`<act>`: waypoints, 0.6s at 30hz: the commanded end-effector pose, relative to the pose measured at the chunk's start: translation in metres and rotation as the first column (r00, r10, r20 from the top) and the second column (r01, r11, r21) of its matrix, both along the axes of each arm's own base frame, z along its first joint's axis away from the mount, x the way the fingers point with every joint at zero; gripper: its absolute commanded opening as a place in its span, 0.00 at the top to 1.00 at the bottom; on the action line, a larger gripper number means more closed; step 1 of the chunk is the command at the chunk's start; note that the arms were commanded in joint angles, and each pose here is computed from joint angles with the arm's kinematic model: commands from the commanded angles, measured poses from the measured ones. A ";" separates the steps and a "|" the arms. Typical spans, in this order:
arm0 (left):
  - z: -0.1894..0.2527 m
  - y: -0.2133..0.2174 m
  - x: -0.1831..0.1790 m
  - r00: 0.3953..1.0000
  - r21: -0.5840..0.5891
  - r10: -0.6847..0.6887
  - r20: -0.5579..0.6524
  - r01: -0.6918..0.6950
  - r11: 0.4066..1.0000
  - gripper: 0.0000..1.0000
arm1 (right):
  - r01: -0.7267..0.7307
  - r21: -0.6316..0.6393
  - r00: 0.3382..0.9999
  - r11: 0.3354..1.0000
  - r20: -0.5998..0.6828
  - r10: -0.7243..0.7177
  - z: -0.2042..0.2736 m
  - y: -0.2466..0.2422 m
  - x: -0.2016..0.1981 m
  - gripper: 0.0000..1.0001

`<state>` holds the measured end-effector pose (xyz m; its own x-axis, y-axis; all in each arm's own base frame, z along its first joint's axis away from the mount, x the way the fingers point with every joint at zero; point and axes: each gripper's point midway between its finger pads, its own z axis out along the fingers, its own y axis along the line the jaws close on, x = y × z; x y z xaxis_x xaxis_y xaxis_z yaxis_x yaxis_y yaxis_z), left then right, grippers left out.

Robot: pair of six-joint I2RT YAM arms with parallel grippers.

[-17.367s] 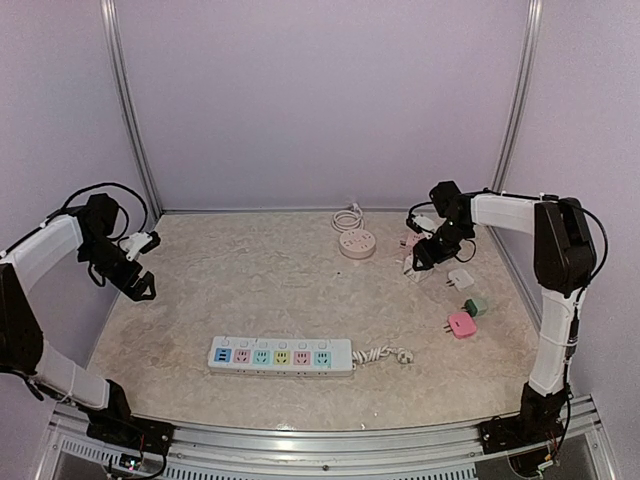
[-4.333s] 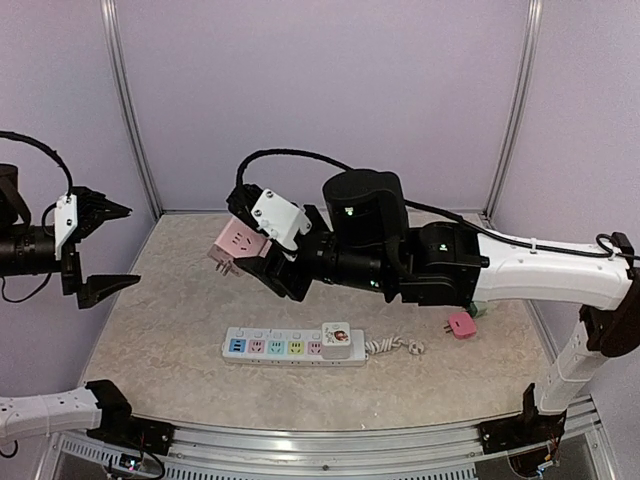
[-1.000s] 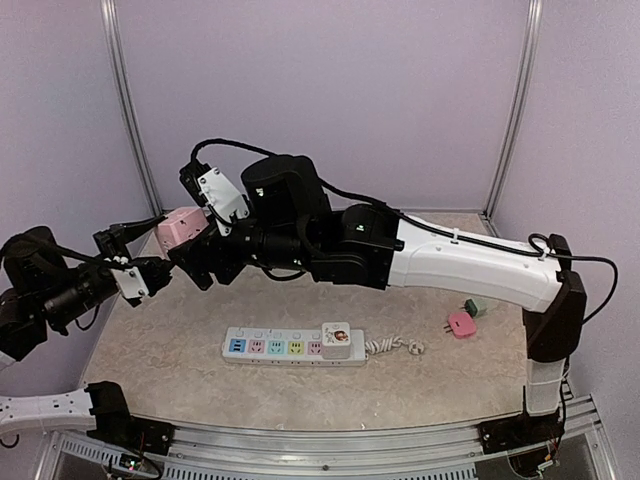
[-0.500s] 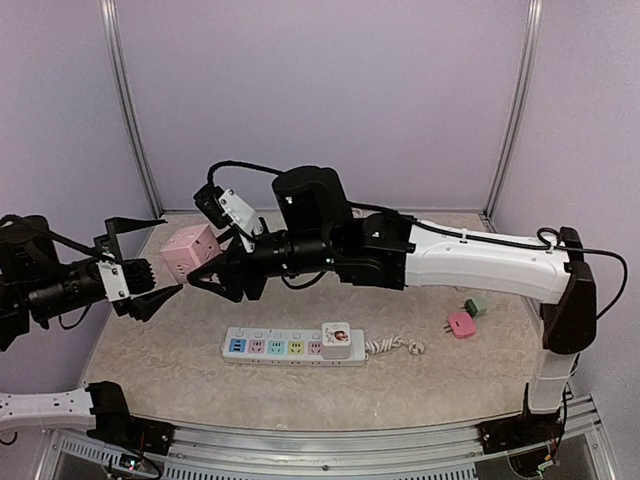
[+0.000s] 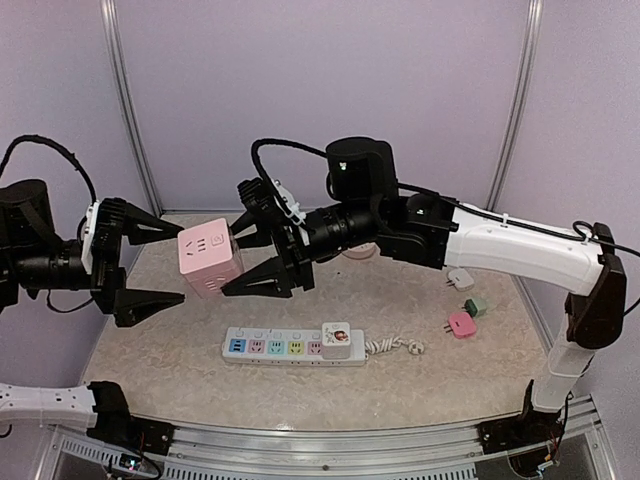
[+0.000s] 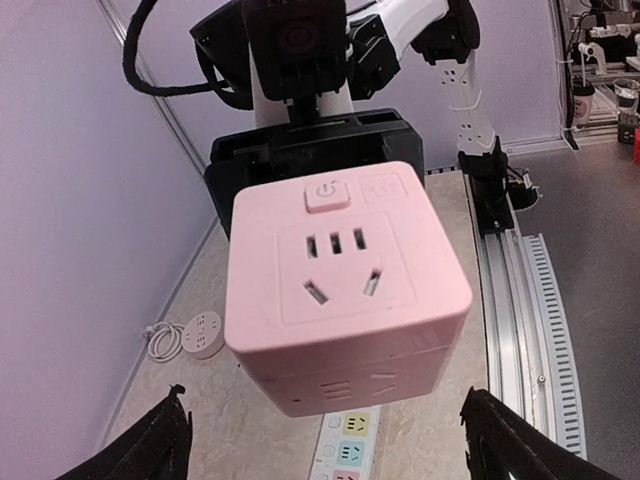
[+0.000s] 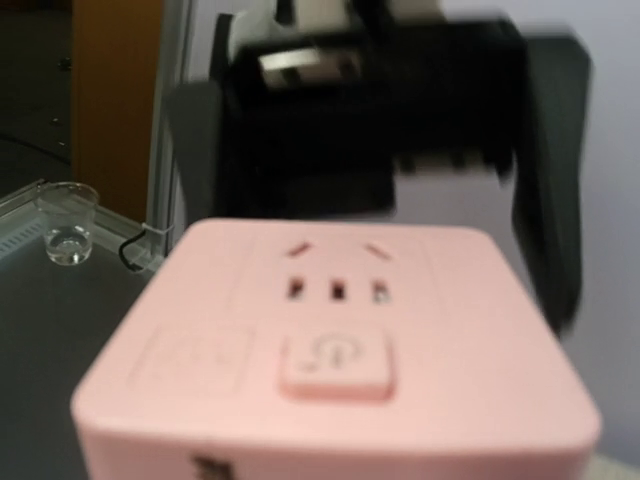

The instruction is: Insert the plug

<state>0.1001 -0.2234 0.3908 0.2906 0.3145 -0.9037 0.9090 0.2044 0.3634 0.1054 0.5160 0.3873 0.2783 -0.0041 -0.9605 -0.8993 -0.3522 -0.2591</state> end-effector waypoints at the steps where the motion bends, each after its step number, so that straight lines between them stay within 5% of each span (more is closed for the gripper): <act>1: 0.017 -0.011 0.008 1.000 -0.086 0.023 -0.020 -0.024 0.996 0.13 | -0.020 0.060 0.999 0.998 0.037 0.018 0.019 0.000 -0.003 1.00; 10: 0.011 -0.021 0.014 0.999 -0.071 0.037 0.039 -0.034 0.997 0.30 | 0.042 0.072 0.999 0.996 0.022 -0.044 0.021 0.007 0.007 1.00; 18: 0.005 -0.025 0.012 0.999 -0.051 0.017 0.051 -0.014 0.999 0.34 | 0.049 0.063 0.999 0.997 0.011 -0.050 0.021 0.014 0.011 1.00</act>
<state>0.1121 -0.2437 0.3982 0.3144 0.2758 -0.9083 0.8897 0.2481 0.3833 0.1160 0.5249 0.3895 0.2843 -0.0037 -0.9587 -0.9133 -0.3052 -0.2697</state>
